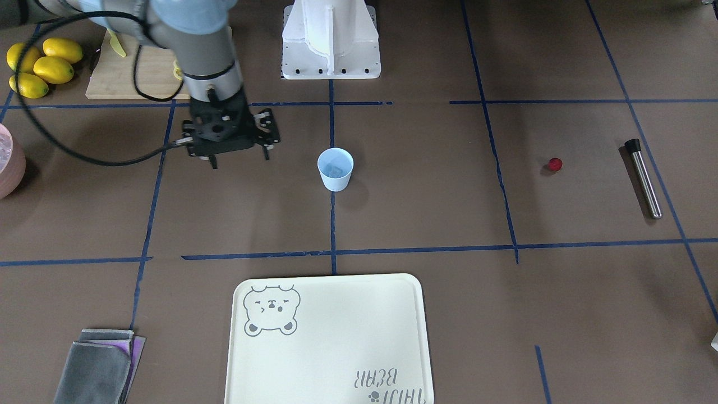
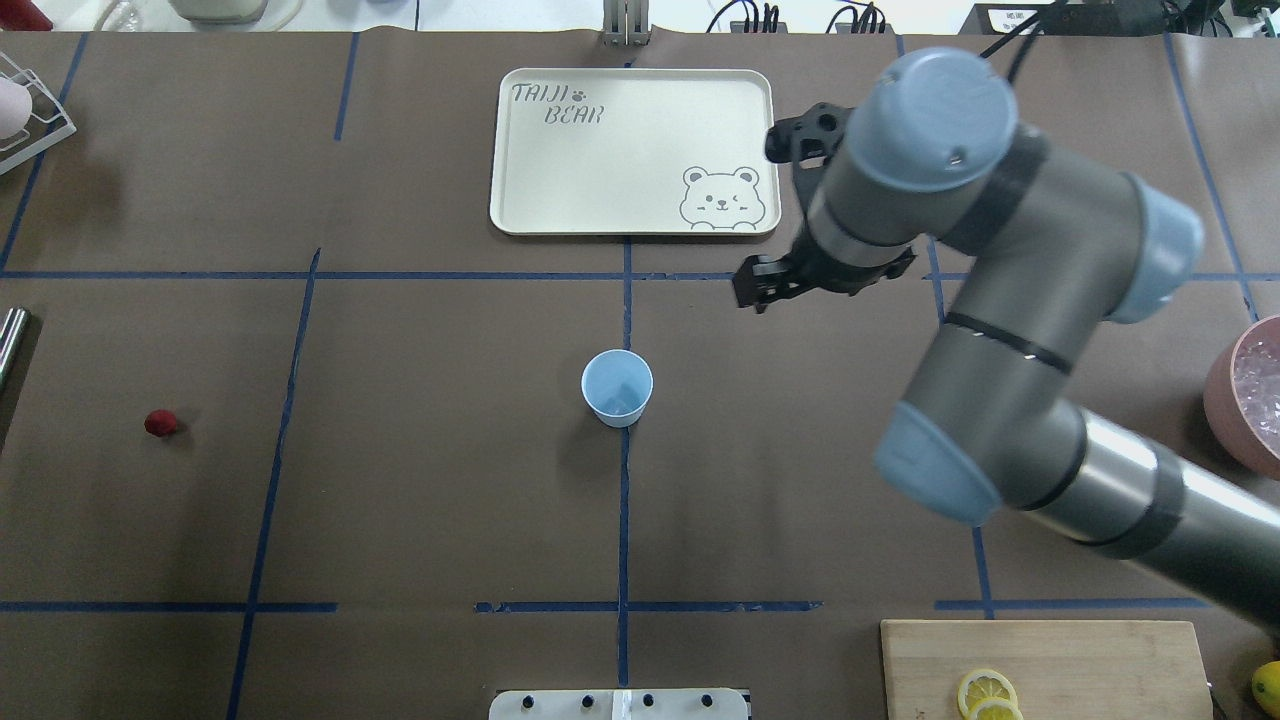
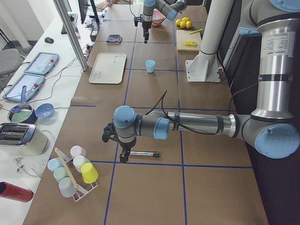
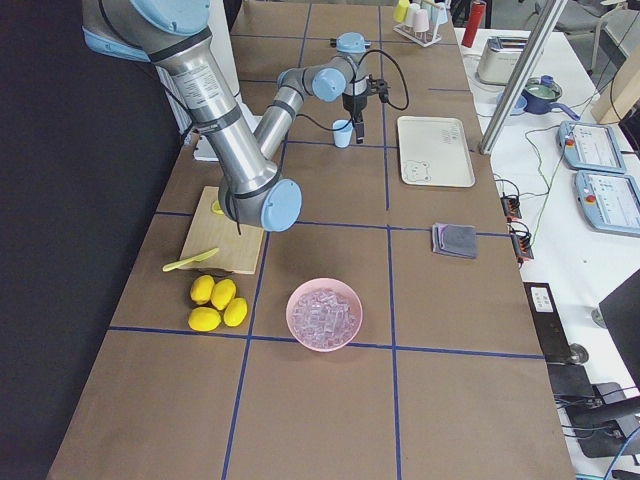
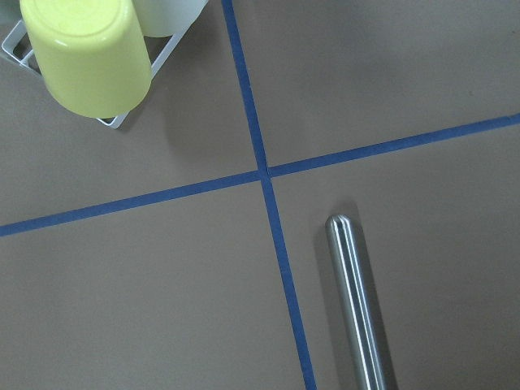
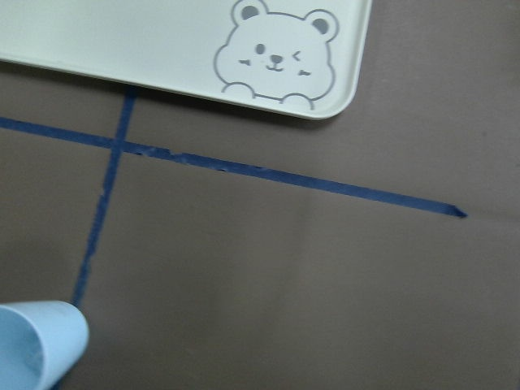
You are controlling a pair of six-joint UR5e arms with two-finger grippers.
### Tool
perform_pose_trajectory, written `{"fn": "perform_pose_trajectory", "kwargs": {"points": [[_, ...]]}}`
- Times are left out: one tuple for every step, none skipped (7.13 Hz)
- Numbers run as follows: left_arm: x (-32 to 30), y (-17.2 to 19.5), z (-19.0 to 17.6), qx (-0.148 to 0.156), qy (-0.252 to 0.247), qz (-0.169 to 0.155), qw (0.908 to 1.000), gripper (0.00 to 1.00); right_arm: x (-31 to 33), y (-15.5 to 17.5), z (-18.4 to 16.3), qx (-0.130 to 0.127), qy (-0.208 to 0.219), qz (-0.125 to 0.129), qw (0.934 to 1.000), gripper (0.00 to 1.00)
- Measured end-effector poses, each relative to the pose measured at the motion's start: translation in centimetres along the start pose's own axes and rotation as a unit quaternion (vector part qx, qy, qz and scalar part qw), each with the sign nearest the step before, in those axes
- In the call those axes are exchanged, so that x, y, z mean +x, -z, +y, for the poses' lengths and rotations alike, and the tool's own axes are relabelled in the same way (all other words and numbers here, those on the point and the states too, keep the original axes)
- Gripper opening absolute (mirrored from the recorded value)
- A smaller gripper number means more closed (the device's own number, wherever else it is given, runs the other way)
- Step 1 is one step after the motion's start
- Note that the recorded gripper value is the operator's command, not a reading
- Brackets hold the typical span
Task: Mash ice and strawberries in cup
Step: 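Move the pink bowl with the right gripper back away from the cup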
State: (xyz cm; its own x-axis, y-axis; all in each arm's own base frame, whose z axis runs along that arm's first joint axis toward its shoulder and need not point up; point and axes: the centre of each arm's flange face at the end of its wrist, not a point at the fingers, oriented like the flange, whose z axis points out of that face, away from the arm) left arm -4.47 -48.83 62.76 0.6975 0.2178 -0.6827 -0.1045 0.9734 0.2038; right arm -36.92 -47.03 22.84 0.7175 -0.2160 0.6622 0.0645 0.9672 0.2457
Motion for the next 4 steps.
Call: {"fn": "perform_pose_trajectory", "kwargs": {"points": [[0.0,0.0,0.0,0.0,0.0,0.0,1.0,1.0,7.5,1.1,0.7,-0.012,0.026,0.003,0.9996,0.99],[0.0,0.0,0.0,0.0,0.0,0.0,1.0,1.0,14.7,1.8,1.8,-0.021,0.047,0.0,0.9986,0.99],[0.0,0.0,0.0,0.0,-0.001,0.0,1.0,1.0,22.3,2.0,3.8,-0.027,0.067,-0.011,0.9973,0.99],[0.1,0.0,0.0,0.0,-0.002,0.0,1.0,1.0,29.0,1.7,6.6,-0.029,0.083,-0.02,0.9959,0.99]]}}
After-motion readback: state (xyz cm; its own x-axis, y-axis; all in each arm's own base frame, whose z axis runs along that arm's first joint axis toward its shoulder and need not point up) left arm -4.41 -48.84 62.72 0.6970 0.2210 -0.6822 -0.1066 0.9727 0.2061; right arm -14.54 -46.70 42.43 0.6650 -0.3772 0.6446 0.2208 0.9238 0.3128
